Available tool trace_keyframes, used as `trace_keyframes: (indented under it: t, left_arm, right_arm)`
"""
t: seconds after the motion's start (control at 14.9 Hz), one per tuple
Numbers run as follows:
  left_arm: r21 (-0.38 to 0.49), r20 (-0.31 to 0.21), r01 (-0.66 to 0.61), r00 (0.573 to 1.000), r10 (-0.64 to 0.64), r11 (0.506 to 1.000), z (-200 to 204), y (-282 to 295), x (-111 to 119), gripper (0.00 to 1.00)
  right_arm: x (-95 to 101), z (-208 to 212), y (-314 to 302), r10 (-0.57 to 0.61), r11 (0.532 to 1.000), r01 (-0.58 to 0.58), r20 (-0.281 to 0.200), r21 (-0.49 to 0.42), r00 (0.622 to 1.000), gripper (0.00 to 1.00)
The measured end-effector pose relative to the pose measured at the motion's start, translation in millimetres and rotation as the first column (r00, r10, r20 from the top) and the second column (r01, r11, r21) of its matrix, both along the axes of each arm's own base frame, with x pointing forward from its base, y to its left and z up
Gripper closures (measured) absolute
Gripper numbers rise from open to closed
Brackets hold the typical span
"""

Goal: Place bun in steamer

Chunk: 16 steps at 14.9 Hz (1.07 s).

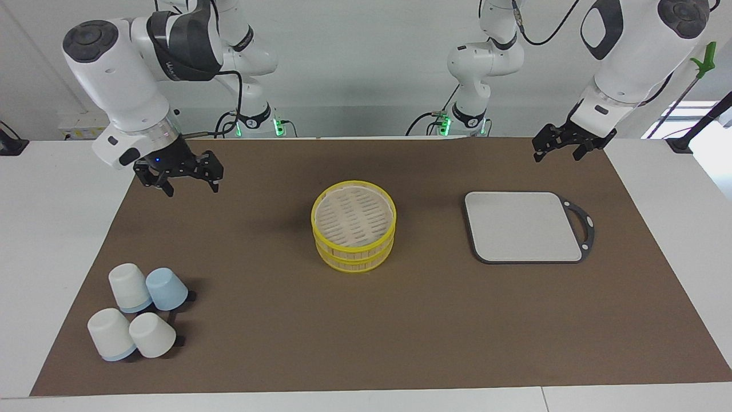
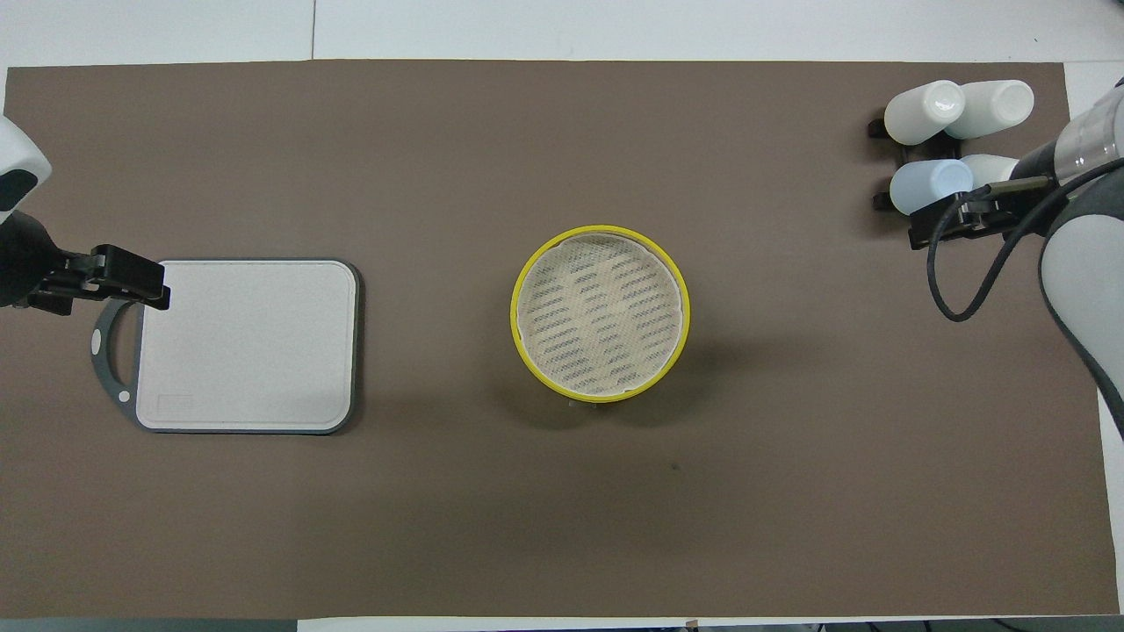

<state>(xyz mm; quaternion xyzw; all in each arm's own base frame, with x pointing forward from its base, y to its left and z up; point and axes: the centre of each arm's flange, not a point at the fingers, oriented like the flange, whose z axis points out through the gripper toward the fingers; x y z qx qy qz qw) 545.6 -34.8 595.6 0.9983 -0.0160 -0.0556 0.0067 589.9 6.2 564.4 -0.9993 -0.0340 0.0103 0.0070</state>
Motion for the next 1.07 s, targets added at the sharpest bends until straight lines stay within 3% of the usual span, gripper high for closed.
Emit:
trace_keyframes:
  t: [0.27, 1.07]
  left_arm:
    - [0.0, 0.0, 0.0, 1.0, 0.0, 1.0, 0, 0, 0, 0.0]
    - [0.0, 0.0, 0.0, 1.0, 0.0, 1.0, 0, 0, 0, 0.0]
  right_arm:
    - [-0.9, 0, -29, 0.01, 1.0, -0.01, 0.003, 0.001, 1.0, 0.0]
    - [-0.7, -4, -39, -0.006, 1.0, 0.006, 0.005, 0.002, 1.0, 0.0]
